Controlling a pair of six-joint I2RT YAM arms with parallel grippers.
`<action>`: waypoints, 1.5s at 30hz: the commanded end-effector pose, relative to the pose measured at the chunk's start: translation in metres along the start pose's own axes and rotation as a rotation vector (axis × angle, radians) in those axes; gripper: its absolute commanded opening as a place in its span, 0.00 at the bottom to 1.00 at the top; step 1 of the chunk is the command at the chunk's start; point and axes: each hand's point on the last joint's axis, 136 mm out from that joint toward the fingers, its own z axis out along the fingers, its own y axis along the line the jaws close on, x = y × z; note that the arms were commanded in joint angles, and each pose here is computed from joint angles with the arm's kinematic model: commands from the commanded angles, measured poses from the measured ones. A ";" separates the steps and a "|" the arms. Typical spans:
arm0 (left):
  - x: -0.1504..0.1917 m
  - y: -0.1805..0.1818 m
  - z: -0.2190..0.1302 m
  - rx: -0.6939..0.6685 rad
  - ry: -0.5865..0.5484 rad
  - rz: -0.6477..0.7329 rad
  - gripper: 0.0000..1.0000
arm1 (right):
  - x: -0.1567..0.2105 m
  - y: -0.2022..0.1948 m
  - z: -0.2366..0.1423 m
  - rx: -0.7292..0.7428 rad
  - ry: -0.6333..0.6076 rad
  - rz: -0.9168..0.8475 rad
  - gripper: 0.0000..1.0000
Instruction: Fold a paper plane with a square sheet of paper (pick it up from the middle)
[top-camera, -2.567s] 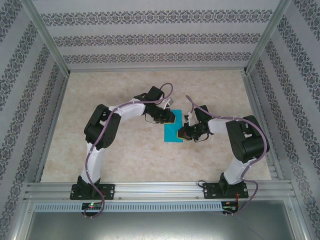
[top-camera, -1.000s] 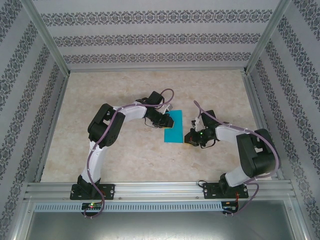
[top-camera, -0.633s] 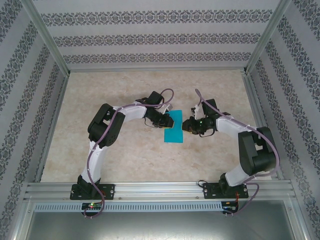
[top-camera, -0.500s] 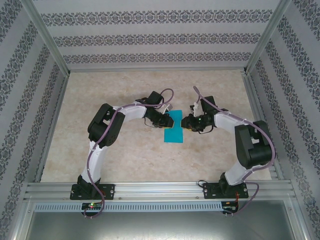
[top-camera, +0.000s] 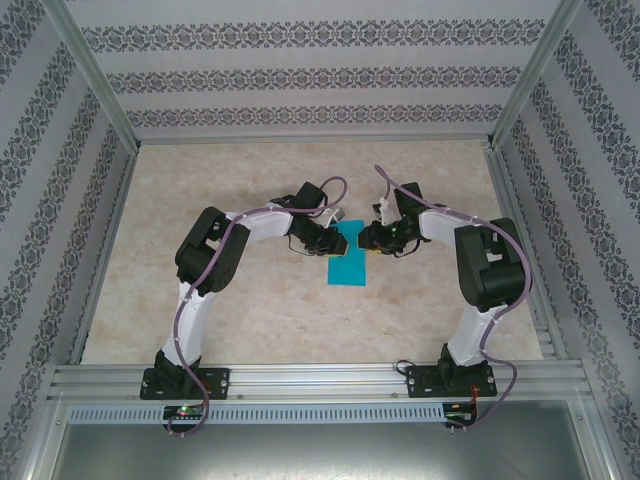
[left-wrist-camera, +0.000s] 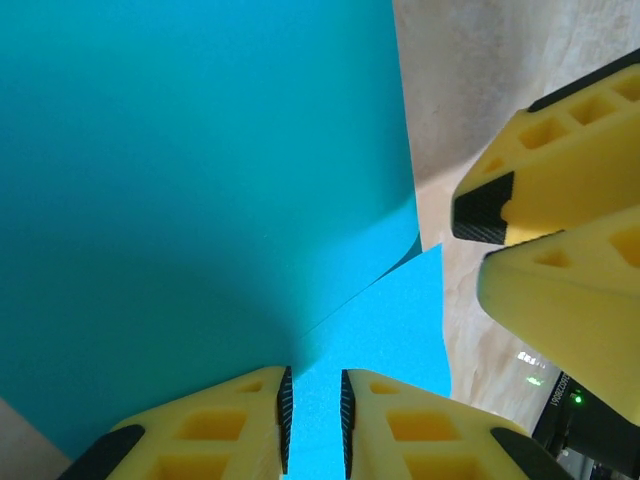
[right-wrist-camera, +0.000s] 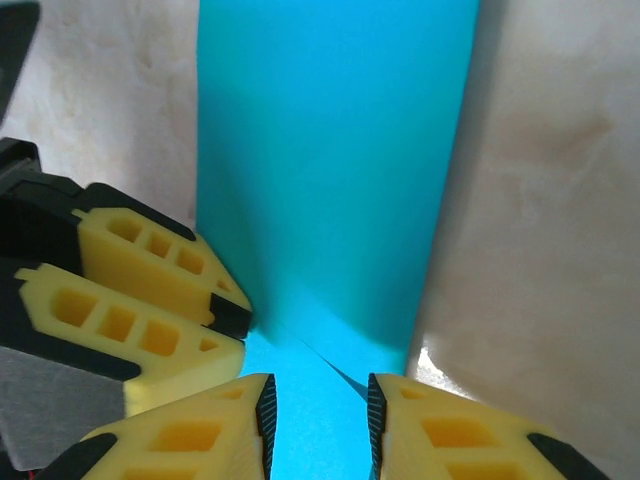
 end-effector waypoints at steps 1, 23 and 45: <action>0.004 0.006 -0.006 -0.005 0.005 -0.014 0.25 | 0.001 -0.003 0.000 0.003 0.029 -0.034 0.32; -0.010 -0.017 -0.022 0.059 -0.037 -0.004 0.28 | 0.005 0.000 -0.009 0.003 0.014 -0.065 0.38; -0.017 -0.039 -0.060 0.029 -0.098 0.053 0.46 | 0.020 0.024 -0.004 -0.115 0.043 -0.098 0.34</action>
